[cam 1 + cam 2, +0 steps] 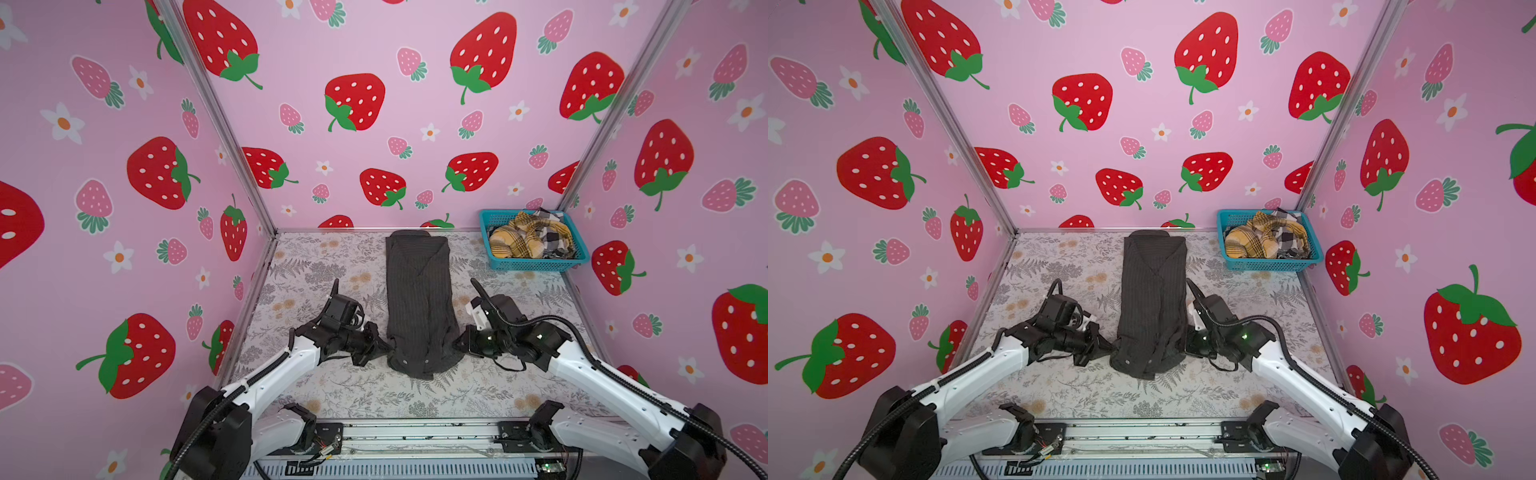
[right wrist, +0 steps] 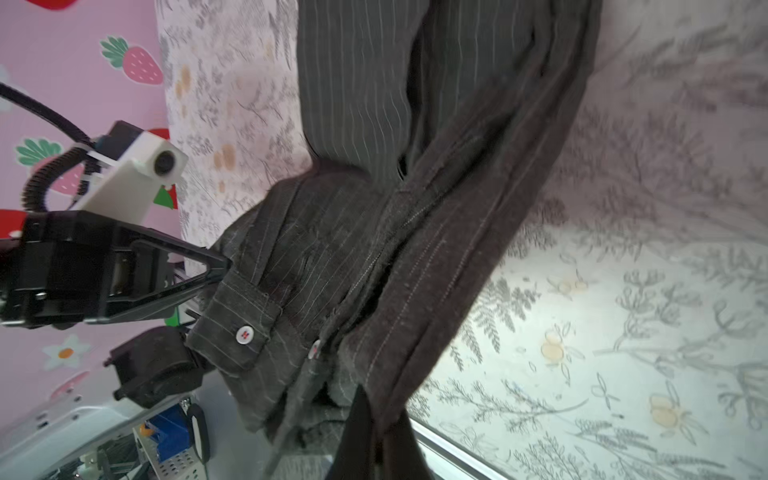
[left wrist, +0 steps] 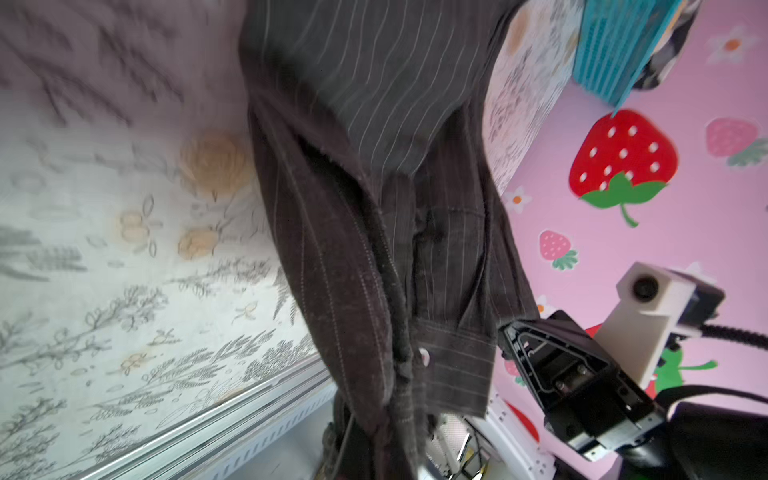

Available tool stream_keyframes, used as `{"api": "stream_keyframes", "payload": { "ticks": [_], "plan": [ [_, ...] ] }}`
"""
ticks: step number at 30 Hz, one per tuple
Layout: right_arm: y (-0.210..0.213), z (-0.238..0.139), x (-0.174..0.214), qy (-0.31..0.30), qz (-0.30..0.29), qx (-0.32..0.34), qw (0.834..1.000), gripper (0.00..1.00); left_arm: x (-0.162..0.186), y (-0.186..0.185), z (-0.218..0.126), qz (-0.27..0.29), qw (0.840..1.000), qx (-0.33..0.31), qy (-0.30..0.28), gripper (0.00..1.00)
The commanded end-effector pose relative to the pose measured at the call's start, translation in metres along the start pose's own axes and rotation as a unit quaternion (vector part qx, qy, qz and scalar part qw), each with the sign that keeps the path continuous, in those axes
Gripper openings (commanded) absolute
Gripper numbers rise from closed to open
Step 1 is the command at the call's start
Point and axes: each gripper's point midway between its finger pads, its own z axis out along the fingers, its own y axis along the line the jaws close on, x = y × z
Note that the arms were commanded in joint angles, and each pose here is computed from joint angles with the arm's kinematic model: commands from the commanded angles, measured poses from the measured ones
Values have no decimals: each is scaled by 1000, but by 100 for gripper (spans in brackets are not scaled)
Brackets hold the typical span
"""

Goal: Fold and stack the long sleeve shirts

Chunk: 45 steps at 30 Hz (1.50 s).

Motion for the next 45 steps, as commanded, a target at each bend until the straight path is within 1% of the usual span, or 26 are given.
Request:
{"api": "stream_keyframes", "payload": {
  "ticks": [1, 3, 5, 8, 12, 15, 16, 17, 18, 19, 21, 22, 23, 25, 28, 30, 32, 33, 35, 36, 38, 39, 41, 42, 45],
  "plan": [
    [4, 6, -51, -32, -24, -12, 999, 0, -55, -52, -15, 38, 996, 35, -67, 0],
    [-1, 23, -79, -26, -26, -16, 999, 1, -88, -68, -8, 62, 994, 22, -84, 0],
    [-19, 42, -106, -16, -19, -1, 1000, 0, -119, -76, 4, 64, 995, 17, -75, 0],
    [-25, 66, -148, -14, -11, -25, 1000, 0, -163, -82, 25, 55, 996, 17, -64, 0],
    [-34, 93, -192, -11, -5, -25, 1000, 0, -201, -83, 49, 51, 997, 3, -54, 0],
    [-49, 112, -212, -8, 10, -25, 1000, 1, -226, -84, 57, 53, 997, -9, -60, 0],
    [-53, 117, -216, -5, 14, -26, 1000, 6, -233, -83, 59, 53, 997, -12, -62, 2],
    [-61, 124, -221, -3, 19, -21, 1000, 15, -241, -80, 62, 47, 997, -17, -62, 19],
    [-71, 129, -227, -3, 23, -12, 1000, 21, -249, -78, 65, 43, 997, -18, -62, 29],
    [-79, 131, -234, -6, 29, -4, 1000, 27, -255, -78, 67, 42, 997, -15, -64, 34],
    [-85, 134, -247, -13, 36, -12, 999, 49, -269, -83, 65, 42, 996, -10, -73, 44],
    [-85, 135, -253, -14, 33, -13, 999, 56, -273, -88, 63, 46, 996, -7, -76, 48],
    [-84, 133, -256, -9, 28, -8, 1000, 59, -276, -94, 59, 49, 996, -5, -77, 52],
    [-78, 124, -262, -11, 16, -5, 1000, 59, -278, -107, 43, 63, 994, -2, -91, 55],
    [-63, 97, -260, -43, -4, 6, 999, 59, -268, -123, 9, 90, 988, -13, -125, 58],
    [-58, 78, -247, -56, -23, 42, 997, 58, -248, -123, -7, 107, 985, -27, -135, 60],
    [-56, 67, -230, -62, -45, 82, 994, 57, -222, -111, -12, 116, 984, -37, -132, 60],
    [-54, 65, -219, -64, -59, 101, 991, 56, -208, -104, -14, 120, 983, -35, -133, 60],
    [-50, 69, -201, -57, -80, 119, 988, 53, -183, -91, -8, 127, 984, -21, -122, 60],
    [-47, 76, -192, -48, -90, 118, 988, 48, -173, -89, -3, 135, 984, -14, -118, 56],
    [-43, 92, -183, -32, -99, 115, 988, 38, -158, -91, 8, 150, 983, -16, -101, 43],
    [-39, 103, -182, -21, -105, 109, 988, 32, -154, -95, 15, 160, 983, -23, -91, 39],
    [-34, 122, -189, -14, -110, 100, 989, 26, -158, -101, 29, 170, 981, -39, -80, 31],
    [-33, 131, -194, -12, -109, 97, 989, 23, -164, -102, 37, 166, 983, -42, -74, 28],
    [-42, 152, -219, -21, -98, 106, 989, 21, -181, -94, 62, 138, 988, -51, -48, 21]
  ]
}}
